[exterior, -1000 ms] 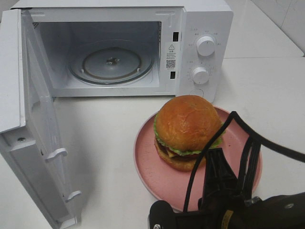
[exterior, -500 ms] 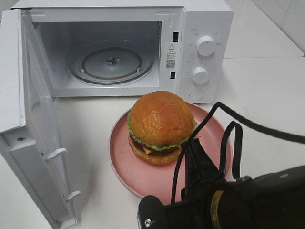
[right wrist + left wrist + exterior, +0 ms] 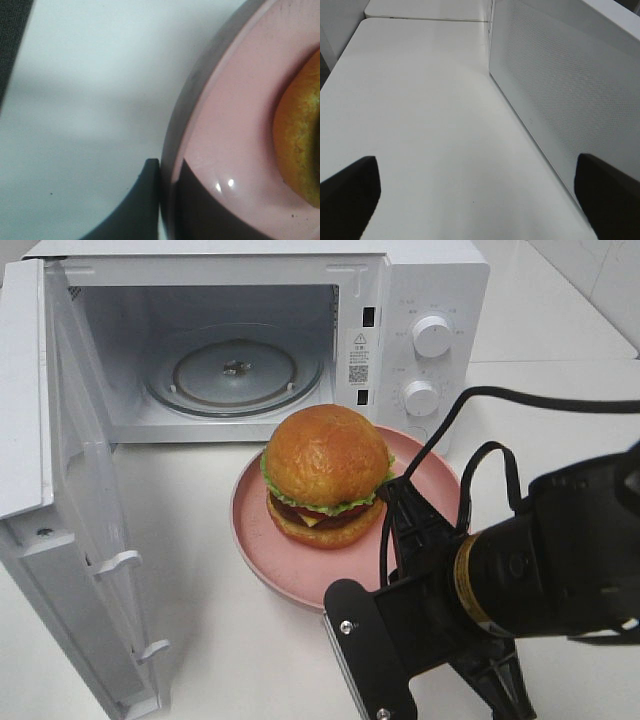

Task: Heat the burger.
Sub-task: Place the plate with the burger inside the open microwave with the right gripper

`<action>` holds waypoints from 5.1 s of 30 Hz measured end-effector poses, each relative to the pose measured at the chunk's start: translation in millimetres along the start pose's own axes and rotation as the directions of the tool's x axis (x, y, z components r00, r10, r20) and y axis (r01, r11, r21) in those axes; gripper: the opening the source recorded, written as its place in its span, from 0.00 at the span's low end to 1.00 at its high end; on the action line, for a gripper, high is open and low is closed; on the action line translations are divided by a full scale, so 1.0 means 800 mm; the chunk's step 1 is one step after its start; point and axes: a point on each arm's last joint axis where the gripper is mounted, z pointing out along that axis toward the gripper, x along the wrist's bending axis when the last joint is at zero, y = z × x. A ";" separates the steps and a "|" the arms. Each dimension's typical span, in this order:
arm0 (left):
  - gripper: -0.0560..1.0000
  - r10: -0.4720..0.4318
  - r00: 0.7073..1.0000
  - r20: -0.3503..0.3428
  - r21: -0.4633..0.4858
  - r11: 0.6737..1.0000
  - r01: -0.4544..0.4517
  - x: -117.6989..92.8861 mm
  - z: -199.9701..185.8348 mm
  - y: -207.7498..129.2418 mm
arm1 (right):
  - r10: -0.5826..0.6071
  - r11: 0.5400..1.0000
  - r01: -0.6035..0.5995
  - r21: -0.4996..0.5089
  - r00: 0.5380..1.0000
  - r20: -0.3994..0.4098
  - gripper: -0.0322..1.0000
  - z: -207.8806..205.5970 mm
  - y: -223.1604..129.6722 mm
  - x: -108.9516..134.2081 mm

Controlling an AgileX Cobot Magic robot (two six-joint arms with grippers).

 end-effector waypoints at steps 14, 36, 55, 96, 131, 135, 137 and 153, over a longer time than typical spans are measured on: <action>0.97 0.000 1.000 0.000 0.000 1.000 0.000 0.000 0.000 0.000 | -0.118 0.991 0.114 -0.067 0.992 -0.051 0.07 0.004 -0.027 -0.026; 0.97 0.000 1.000 0.000 -0.001 1.000 0.000 0.000 0.000 0.000 | -0.176 0.972 0.172 -0.160 0.984 -0.015 0.07 0.035 -0.015 -0.069; 0.97 0.000 1.000 0.000 -0.001 1.000 0.000 0.000 0.000 0.000 | -0.071 0.989 0.076 -0.127 0.997 0.041 0.07 0.064 0.008 -0.149; 0.97 0.000 1.000 0.000 -0.001 1.000 0.000 0.000 0.000 0.000 | 0.047 0.998 -0.046 -0.043 0.998 0.036 0.07 0.125 0.008 -0.254; 0.97 0.000 1.000 0.000 -0.001 1.000 0.000 0.000 0.000 0.000 | 0.182 0.983 -0.178 -0.043 0.978 0.103 0.07 0.190 0.010 -0.321; 0.97 0.001 1.000 -0.002 -0.001 1.000 -0.001 0.000 0.000 0.000 | 0.191 0.981 -0.187 -0.051 0.977 0.096 0.07 0.193 0.012 -0.320; 0.97 0.001 1.000 -0.003 -0.001 1.000 -0.001 0.000 0.000 0.000 | 0.190 0.981 -0.186 -0.050 0.977 0.092 0.07 0.195 0.012 -0.319; 0.97 0.001 1.000 -0.003 -0.001 1.000 -0.001 0.000 0.000 0.000 | 0.200 0.978 -0.188 -0.093 0.968 0.151 0.49 0.194 0.015 -0.326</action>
